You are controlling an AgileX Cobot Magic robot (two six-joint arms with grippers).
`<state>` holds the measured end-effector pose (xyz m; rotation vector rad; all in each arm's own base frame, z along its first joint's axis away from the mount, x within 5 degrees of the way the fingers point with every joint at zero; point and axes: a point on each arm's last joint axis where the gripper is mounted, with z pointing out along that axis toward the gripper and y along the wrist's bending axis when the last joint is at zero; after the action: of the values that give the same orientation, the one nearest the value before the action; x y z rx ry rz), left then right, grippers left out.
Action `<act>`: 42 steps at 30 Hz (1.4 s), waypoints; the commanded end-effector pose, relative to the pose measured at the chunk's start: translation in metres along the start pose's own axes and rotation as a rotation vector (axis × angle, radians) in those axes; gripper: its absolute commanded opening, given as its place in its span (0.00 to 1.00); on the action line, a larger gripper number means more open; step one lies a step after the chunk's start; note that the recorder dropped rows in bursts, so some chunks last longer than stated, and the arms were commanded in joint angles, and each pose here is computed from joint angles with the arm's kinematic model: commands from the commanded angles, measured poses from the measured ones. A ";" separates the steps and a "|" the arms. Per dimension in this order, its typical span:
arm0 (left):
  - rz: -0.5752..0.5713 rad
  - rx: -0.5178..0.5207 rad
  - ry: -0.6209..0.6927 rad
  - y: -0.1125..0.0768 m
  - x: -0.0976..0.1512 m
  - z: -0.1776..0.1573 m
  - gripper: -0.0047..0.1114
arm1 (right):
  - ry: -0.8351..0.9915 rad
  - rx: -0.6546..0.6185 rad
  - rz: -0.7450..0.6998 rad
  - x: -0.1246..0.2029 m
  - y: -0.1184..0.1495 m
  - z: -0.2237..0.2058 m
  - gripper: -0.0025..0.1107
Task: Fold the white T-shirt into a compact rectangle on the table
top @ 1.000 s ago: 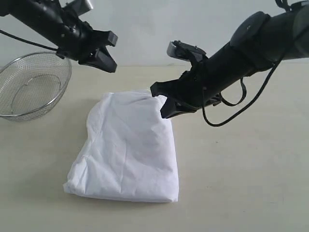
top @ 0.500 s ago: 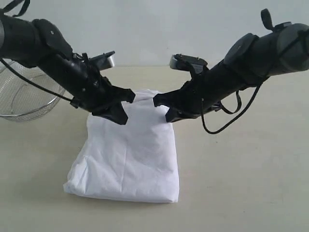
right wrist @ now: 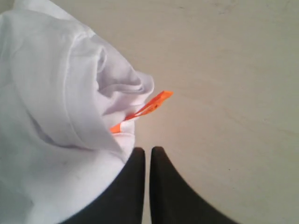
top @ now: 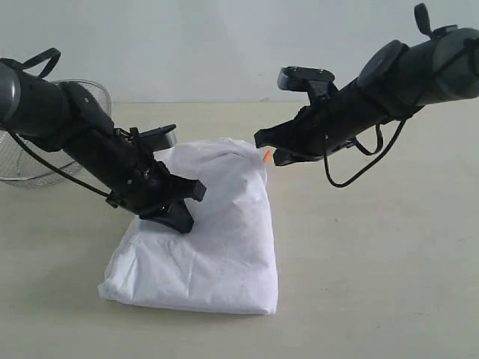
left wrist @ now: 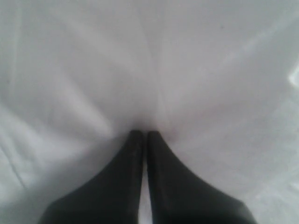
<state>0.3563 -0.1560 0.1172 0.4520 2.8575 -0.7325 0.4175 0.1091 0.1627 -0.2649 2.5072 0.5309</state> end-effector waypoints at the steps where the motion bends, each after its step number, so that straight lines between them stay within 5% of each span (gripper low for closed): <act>1: 0.002 -0.005 -0.020 -0.001 0.000 0.002 0.08 | 0.033 -0.023 -0.134 0.001 0.000 -0.002 0.05; 9: 0.009 -0.007 -0.023 -0.001 -0.001 0.002 0.08 | 0.044 -0.037 -0.250 0.003 0.001 -0.002 0.46; 28: 0.009 -0.007 -0.023 -0.001 -0.001 0.002 0.08 | 0.037 0.014 -0.288 0.014 0.006 0.031 0.46; 30: 0.007 -0.007 -0.025 -0.001 -0.001 0.002 0.08 | 0.016 0.032 -0.301 0.013 0.011 0.035 0.44; 35: 0.006 -0.005 -0.025 -0.001 -0.001 0.002 0.08 | -0.045 0.089 -0.321 0.010 0.015 0.040 0.02; 42: 0.006 -0.005 -0.025 -0.001 -0.001 0.002 0.08 | -0.149 0.190 -0.318 -0.001 0.008 0.038 0.02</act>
<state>0.3584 -0.1560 0.1172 0.4404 2.8360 -0.7234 0.4292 0.1353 0.1339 -0.5546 2.3294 0.2243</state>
